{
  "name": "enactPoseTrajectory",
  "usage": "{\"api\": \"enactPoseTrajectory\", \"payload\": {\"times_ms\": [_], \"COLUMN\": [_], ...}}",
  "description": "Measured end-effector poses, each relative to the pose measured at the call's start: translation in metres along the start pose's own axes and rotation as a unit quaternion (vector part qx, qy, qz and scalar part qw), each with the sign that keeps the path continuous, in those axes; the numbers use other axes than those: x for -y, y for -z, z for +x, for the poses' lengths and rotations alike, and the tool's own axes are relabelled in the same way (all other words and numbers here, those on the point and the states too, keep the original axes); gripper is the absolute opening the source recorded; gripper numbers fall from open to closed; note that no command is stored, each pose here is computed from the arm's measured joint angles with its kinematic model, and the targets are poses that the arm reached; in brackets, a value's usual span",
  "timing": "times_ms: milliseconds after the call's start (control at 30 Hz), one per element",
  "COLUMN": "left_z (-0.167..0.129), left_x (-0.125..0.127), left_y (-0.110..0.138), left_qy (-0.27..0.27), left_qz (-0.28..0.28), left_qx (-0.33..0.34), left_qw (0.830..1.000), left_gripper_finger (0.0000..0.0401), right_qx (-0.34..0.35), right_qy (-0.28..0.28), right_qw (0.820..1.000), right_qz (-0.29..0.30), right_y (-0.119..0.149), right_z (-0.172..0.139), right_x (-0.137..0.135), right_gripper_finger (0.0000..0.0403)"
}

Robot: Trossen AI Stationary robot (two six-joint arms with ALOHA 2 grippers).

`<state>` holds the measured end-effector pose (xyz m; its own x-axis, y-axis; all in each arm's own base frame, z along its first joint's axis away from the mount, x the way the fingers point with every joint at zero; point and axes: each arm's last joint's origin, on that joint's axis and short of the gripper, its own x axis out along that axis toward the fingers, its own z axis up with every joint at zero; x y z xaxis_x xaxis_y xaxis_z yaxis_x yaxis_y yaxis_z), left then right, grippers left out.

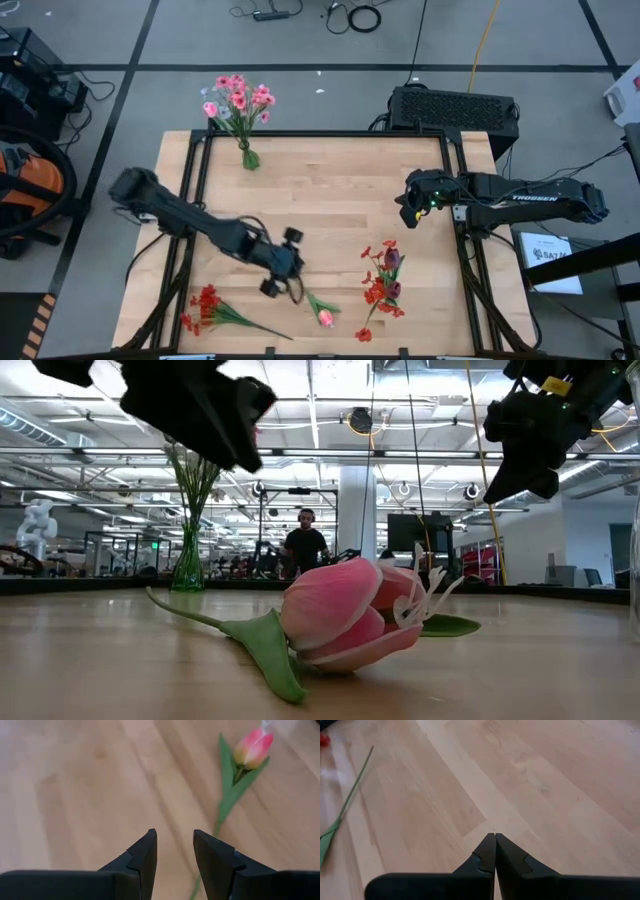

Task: Sort flowers into vase by color
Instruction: Put the pink tulip into the green vase

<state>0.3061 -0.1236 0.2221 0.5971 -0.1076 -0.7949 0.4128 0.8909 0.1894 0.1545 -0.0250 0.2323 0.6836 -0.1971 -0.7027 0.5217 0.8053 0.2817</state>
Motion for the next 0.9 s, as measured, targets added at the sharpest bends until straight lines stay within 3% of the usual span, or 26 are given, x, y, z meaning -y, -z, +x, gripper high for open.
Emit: {"api": "enactPoseTrajectory", "payload": {"times_ms": [200,400,733,800,900], "left_z": [0.038,0.060,0.103,0.106,0.106], "left_x": [0.015,0.029,0.042,0.041,0.037], "left_y": [-0.015,-0.028,-0.008,-0.005,-0.003], "left_qy": [0.052,0.072,0.102,0.102,0.105], "left_qz": [0.018,0.032,0.031,0.014,-0.011], "left_qx": [-0.064,-0.079,-0.153,-0.168,-0.176], "left_qw": [0.996,0.994,0.983,0.980,0.979], "left_gripper_finger": [0.0134,0.0134,0.0130,0.0114,0.0053], "right_qx": [-0.005,-0.012,-0.011,-0.011,-0.012], "right_qy": [-0.010,-0.023,-0.024,-0.024,-0.023], "right_qw": [1.000,0.999,0.999,0.999,0.999], "right_qz": [-0.004,-0.023,-0.038,-0.040,-0.040], "right_y": [0.000,0.001,0.001,0.001,0.001], "right_z": [0.000,0.000,0.000,0.000,0.000], "right_x": [-0.001,-0.001,-0.001,-0.001,-0.001], "right_gripper_finger": [0.0000,0.0000,0.0000,0.0000,0.0000]}}
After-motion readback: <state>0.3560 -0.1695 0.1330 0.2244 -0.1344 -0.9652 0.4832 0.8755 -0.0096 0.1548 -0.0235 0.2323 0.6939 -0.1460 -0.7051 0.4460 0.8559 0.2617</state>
